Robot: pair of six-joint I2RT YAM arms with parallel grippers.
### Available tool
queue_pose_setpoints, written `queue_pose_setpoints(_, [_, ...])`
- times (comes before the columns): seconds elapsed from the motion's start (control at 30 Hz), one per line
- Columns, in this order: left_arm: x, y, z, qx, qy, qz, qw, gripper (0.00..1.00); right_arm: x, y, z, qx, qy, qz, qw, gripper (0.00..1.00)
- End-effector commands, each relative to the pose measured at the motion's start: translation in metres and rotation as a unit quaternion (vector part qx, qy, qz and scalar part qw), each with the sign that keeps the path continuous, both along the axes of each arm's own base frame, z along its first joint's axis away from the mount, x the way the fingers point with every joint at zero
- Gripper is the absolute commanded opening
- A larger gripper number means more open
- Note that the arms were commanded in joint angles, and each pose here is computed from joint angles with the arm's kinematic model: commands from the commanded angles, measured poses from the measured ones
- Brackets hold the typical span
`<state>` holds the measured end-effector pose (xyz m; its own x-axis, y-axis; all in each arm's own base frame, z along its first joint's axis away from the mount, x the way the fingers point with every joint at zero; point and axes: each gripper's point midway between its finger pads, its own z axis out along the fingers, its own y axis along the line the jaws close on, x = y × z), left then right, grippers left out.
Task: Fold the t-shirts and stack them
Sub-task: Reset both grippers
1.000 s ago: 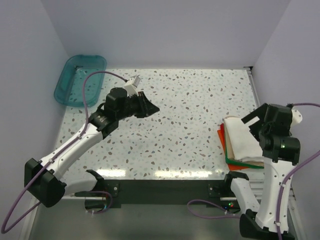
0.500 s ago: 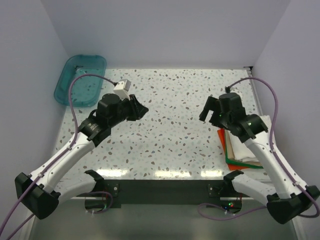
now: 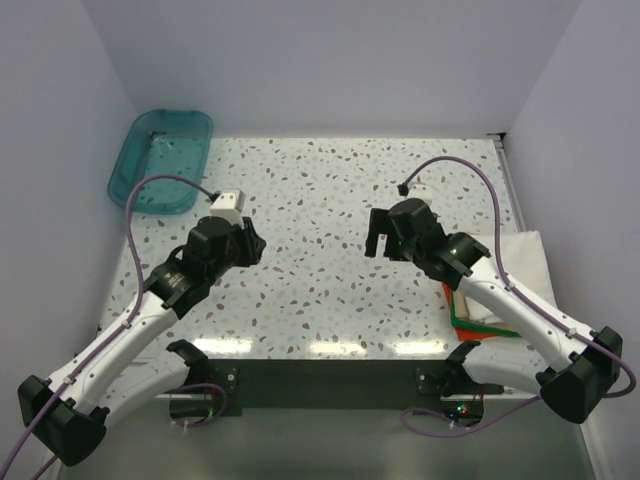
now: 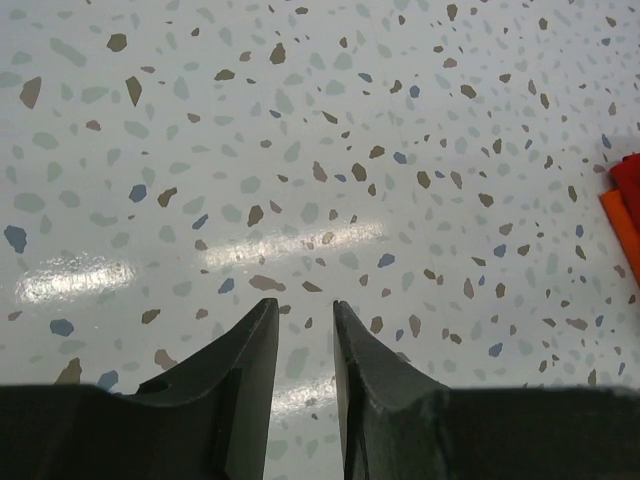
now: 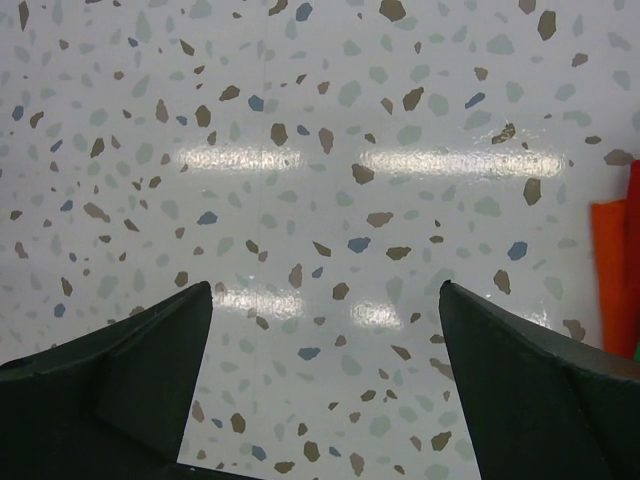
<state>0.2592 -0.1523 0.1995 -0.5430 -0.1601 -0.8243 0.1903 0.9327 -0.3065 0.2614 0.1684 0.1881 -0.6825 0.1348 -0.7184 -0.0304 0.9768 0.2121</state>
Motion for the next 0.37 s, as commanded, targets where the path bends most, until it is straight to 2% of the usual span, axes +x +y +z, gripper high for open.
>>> queue_pose_setpoints(0.0, [-0.0042, 0.0137, -0.0061, 0.027, -0.004, 0.009, 1.0, 0.34, 0.0143, -0.0037, 0.0263, -0.001, -0.058, -0.008, 0.998, 0.99])
queue_pose_setpoints(0.33, [-0.0061, 0.0175, 0.0015, 0.015, -0.025, 0.017, 0.999, 0.34, 0.0133, -0.0074, 0.0264, -0.011, -0.061, -0.006, 0.998, 0.99])
